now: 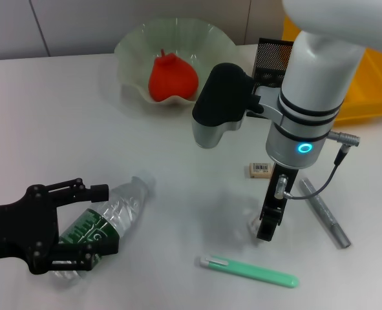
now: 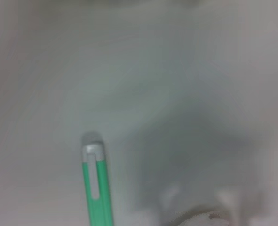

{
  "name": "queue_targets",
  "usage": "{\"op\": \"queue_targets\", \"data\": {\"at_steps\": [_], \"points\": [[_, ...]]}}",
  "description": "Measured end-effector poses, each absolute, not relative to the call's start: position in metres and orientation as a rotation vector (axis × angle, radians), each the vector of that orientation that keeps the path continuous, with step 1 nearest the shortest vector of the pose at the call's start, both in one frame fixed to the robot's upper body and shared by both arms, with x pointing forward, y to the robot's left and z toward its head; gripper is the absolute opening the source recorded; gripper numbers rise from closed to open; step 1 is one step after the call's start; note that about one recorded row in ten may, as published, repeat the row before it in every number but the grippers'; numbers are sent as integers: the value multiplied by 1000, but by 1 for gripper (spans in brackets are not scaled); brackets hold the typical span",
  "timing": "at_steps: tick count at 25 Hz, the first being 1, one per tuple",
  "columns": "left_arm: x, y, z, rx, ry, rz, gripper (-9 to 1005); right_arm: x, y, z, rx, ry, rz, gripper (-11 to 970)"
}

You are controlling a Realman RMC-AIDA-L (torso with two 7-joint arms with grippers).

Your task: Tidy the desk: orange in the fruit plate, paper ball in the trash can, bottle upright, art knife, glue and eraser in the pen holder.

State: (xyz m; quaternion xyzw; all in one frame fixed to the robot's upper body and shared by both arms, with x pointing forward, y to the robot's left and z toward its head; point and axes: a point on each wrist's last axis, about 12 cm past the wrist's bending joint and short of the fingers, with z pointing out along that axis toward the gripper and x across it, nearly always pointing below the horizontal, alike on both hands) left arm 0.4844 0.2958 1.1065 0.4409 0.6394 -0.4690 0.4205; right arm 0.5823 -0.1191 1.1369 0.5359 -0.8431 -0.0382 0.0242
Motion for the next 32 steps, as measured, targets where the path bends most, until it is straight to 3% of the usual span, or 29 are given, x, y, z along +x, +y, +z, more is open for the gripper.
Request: {"op": "queue_targets", "data": {"at_steps": [6,11,14,19,24,32], "points": [[485,295,1106,1101,1605,-1172,857,581,-118,1134,1662,-2602,-119,654],[486,295,1107,1103,1603,-1169,857,581,-119,1134,1663,-2598,-126,566],[487,295,1107,1105,1602,-1169,856,580,-120,1136,1667,-2596,-133,454],[486,295,1107,1107,1600,-1171,856,581,-127,1157,1663,-2632,-183,446],[485,296,1107,1104,1603,-1172,856,586,-162,1197,1572,-2817,-87,444],[484,297,1106,1100,1606,-1172,856,591,-217,1215,1322,-3024,56,443]]}}
